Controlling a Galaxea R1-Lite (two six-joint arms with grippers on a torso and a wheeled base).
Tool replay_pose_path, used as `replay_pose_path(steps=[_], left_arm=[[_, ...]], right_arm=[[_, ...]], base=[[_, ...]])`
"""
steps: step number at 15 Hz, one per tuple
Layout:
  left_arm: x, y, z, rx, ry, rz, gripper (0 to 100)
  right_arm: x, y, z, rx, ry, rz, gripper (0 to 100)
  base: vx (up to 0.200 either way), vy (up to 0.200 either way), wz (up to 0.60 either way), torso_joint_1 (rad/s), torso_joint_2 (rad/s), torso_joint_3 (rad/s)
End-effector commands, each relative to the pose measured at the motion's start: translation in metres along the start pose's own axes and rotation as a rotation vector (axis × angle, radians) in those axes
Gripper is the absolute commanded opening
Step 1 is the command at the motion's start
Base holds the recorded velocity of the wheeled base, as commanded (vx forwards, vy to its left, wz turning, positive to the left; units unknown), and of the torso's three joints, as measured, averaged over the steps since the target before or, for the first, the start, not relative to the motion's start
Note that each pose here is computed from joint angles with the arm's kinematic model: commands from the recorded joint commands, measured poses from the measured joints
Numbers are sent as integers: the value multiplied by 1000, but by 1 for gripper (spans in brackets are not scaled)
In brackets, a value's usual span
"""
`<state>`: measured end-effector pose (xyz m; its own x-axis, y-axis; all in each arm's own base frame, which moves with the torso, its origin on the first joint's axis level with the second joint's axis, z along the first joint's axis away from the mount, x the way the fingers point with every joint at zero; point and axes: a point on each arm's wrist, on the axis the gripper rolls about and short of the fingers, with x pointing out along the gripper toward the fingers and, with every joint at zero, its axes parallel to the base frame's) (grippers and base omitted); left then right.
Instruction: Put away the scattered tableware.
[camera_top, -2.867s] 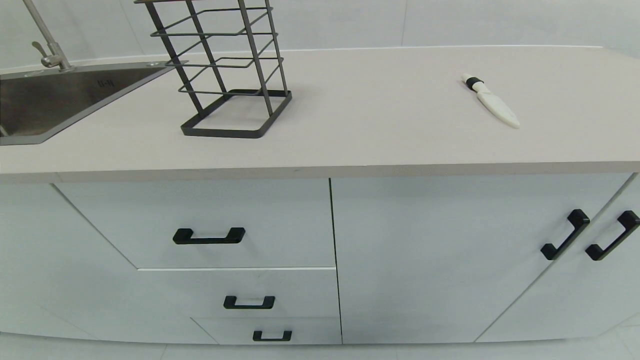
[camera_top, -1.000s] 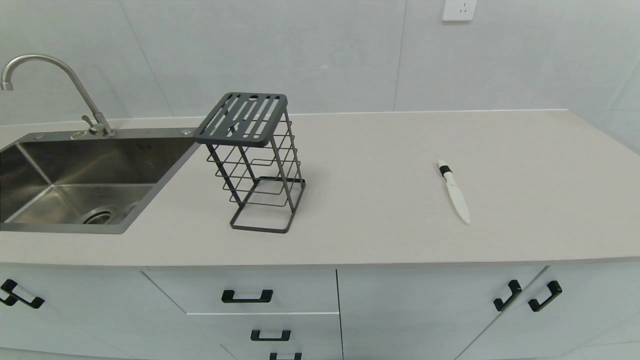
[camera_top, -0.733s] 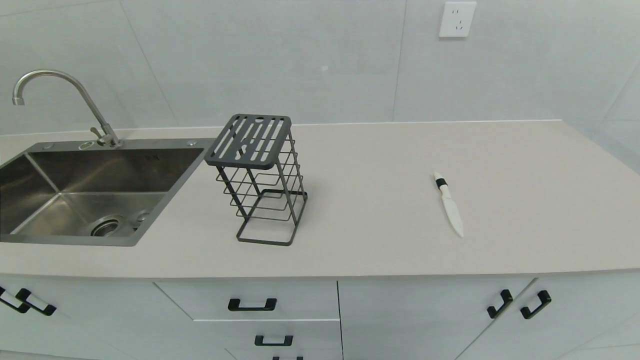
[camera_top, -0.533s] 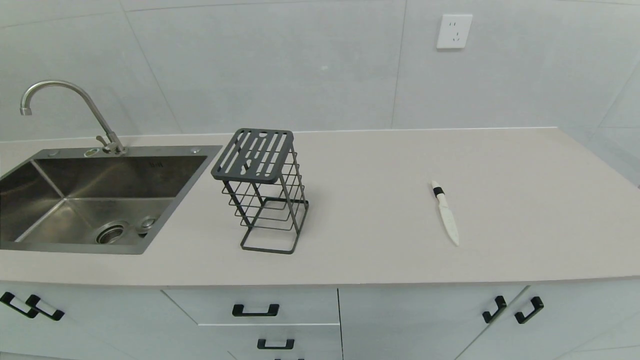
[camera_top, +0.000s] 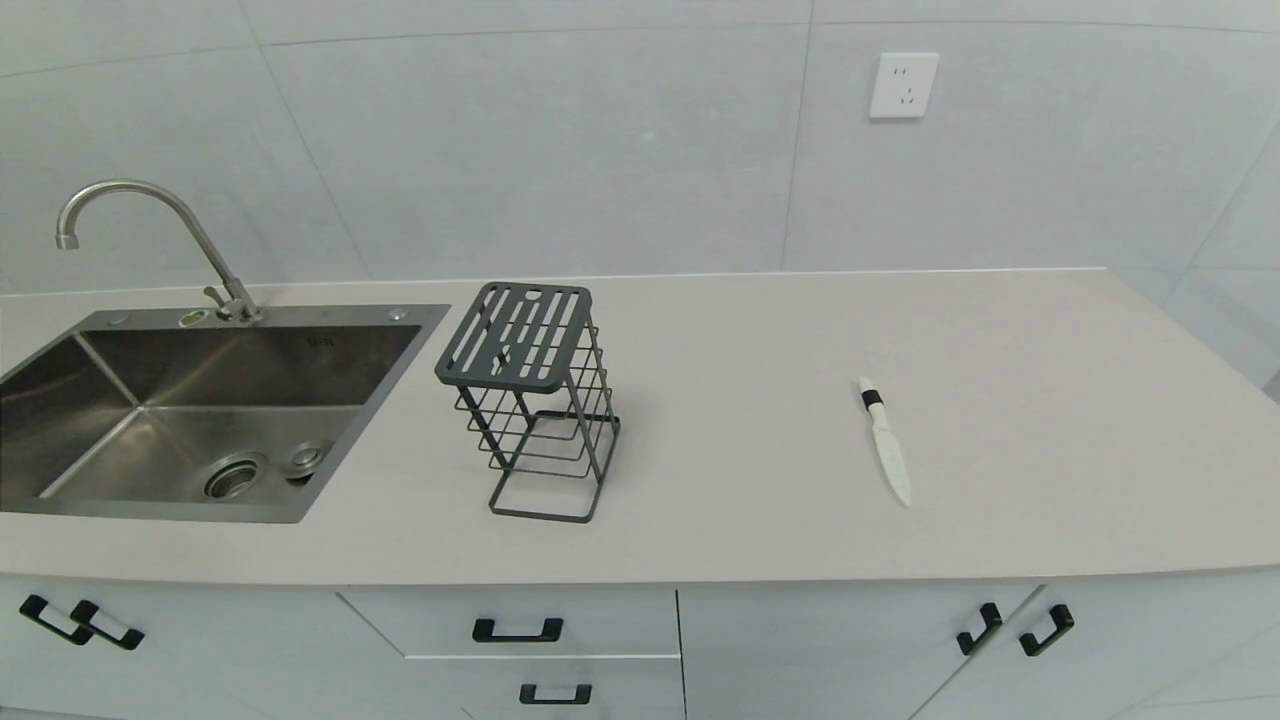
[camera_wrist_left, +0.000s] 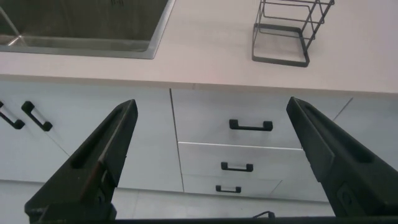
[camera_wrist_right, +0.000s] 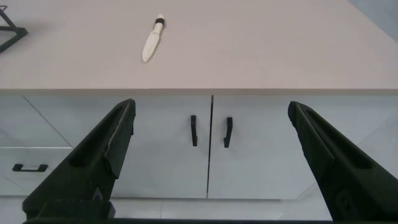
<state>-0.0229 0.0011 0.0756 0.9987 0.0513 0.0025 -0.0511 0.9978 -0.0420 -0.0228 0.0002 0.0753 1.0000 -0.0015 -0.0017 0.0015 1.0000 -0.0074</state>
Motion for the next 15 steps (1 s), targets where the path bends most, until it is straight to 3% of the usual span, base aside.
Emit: replay_pose_path(steps=[1,3,14,15], left_arm=[[0,0,0,-1,1,2,100],[0,0,0,-1,1,4,100],[0,0,0,-9,-1,5,100],[0,0,0,-6,-1,5,100]], right_arm=[[0,0,0,0,0,0,100],[0,0,0,0,0,1,100],[0,0,0,0,0,1,100],[0,0,0,0,0,0,100]], base=[[200,0,0,-2,2,-7],[200,0,0,5,2,2],[0,0,0,0,0,0],[200,0,0,2,7,-2]])
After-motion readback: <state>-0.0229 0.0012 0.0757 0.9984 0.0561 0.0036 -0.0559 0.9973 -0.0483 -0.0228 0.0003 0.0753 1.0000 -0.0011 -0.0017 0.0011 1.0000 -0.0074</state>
